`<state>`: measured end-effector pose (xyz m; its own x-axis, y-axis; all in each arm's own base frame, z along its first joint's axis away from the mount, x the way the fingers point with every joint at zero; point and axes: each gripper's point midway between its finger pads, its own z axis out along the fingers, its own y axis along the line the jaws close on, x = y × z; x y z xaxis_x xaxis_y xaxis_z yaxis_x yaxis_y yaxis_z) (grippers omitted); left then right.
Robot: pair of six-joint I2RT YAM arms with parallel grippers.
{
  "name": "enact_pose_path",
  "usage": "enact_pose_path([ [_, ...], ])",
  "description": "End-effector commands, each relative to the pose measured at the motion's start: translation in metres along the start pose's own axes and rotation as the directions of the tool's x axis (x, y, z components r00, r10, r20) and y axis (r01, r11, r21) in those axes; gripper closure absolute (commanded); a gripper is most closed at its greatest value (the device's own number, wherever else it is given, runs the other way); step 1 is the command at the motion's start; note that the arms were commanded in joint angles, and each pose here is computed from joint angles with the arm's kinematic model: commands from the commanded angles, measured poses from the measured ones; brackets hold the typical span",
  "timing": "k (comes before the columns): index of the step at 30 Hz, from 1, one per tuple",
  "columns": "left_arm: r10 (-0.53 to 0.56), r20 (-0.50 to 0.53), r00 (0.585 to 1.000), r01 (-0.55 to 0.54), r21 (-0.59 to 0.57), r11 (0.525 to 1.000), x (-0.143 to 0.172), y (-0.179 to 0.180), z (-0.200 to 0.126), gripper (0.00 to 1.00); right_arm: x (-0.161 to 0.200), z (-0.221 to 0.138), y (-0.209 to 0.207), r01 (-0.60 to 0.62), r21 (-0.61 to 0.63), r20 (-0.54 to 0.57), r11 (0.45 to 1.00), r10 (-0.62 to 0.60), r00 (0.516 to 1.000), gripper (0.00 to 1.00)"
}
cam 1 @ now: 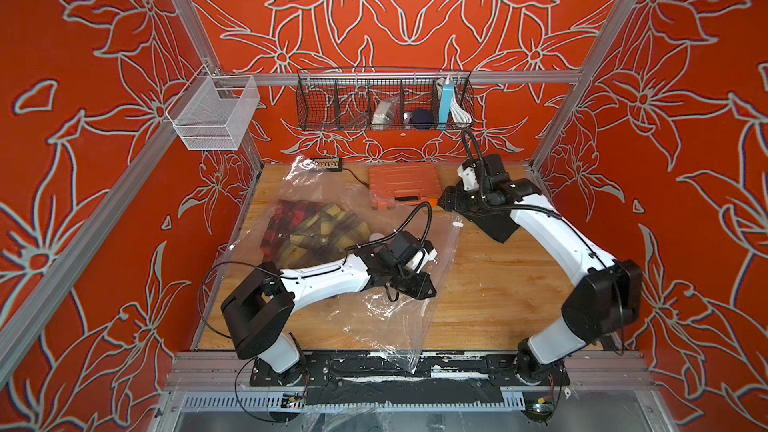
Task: Place the folded shirt into the vacuum bag
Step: Adjust the vacuum bag at the center of the board.
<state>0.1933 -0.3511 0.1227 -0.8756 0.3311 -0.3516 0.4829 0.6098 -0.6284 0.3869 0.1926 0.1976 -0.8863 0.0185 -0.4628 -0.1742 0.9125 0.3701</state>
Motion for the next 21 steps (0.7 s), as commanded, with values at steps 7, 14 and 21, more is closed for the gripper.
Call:
enact_pose_path([
  [7,-0.189,0.270,0.944,0.244,-0.188,0.951,-0.018,0.068,-0.088,0.55,0.014,0.054,-0.039,0.167,0.173,-0.258,0.971,-0.119,0.959,0.15],
  [14,-0.399,0.312,0.862,0.500,-0.405,0.765,0.019,0.148,-0.087,0.57,-0.011,0.072,-0.042,0.205,0.191,-0.284,0.960,-0.146,0.948,0.12],
  [21,-0.504,0.382,0.774,0.632,-0.431,0.644,0.042,0.187,-0.092,0.56,0.015,0.104,-0.024,0.130,0.010,-0.369,0.992,-0.117,0.922,0.18],
])
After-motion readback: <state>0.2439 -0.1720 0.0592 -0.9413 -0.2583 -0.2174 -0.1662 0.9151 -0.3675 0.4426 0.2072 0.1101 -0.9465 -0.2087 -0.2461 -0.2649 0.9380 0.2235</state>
